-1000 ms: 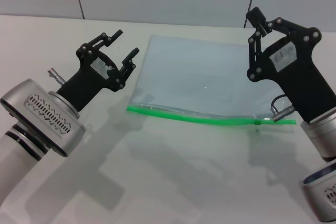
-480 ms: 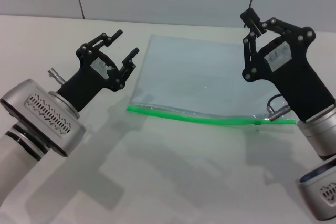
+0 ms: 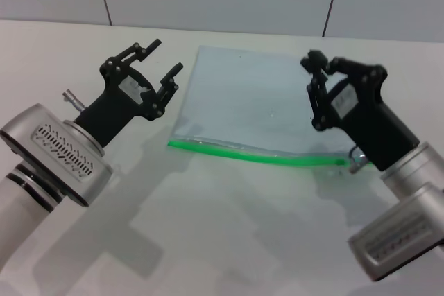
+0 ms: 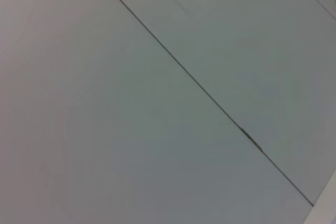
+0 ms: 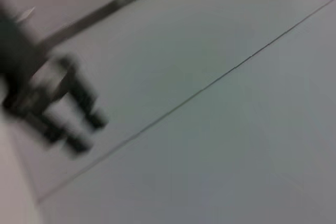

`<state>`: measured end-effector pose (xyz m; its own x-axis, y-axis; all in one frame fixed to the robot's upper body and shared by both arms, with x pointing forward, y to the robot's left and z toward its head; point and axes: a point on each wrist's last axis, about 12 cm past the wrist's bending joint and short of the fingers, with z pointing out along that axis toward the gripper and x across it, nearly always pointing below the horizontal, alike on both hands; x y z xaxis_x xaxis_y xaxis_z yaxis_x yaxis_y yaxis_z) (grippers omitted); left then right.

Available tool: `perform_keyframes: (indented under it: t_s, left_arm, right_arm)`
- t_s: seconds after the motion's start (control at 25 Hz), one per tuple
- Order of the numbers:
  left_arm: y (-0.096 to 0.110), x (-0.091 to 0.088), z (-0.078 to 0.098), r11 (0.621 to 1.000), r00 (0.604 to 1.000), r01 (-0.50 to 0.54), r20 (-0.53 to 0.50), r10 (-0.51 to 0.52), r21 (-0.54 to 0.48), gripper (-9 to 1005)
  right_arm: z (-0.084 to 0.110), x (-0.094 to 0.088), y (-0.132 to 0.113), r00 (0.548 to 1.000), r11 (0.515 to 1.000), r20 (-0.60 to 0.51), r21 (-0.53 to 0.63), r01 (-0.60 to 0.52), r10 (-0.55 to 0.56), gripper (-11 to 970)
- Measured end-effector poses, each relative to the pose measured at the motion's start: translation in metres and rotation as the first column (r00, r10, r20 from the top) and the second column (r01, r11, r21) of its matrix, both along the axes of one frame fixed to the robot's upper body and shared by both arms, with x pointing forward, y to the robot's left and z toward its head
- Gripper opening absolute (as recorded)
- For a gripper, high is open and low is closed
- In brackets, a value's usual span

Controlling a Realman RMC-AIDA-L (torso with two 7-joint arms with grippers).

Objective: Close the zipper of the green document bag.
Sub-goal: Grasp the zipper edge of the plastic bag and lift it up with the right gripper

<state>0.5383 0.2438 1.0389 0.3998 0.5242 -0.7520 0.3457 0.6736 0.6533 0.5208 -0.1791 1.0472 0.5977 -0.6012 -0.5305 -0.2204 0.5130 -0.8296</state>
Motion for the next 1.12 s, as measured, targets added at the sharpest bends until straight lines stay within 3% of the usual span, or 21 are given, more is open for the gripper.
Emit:
perform_keyframes:
  t_s: [0.16,0.44,0.6,0.8,1.12]
  left_arm:
    - [0.002,0.000,0.000,1.000,1.000,-0.007,0.000,0.007,0.001,462]
    - [0.006,-0.002,-0.002,1.000,1.000,-0.021,-0.004,0.021,0.002,462]
    - [0.008,-0.003,-0.003,1.000,1.000,-0.028,-0.008,0.028,0.003,461]
    - [0.009,-0.004,-0.003,1.000,0.999,-0.031,-0.009,0.031,0.005,461]
    - [0.009,-0.004,-0.003,0.999,0.999,-0.034,-0.009,0.034,0.003,461]
  right_arm:
    - [-0.015,-0.007,-0.010,0.998,0.990,0.001,-0.126,0.055,-0.055,70]
    - [-0.029,-0.024,-0.035,0.983,0.939,0.098,-0.294,0.179,-0.157,333]
    - [-0.035,-0.032,-0.052,0.959,0.886,0.147,-0.368,0.282,-0.244,489]
    - [-0.045,-0.037,-0.072,0.929,0.801,0.163,-0.471,0.370,-0.333,603]
    - [-0.057,-0.033,-0.082,0.918,0.705,0.147,-0.599,0.380,-0.369,601]
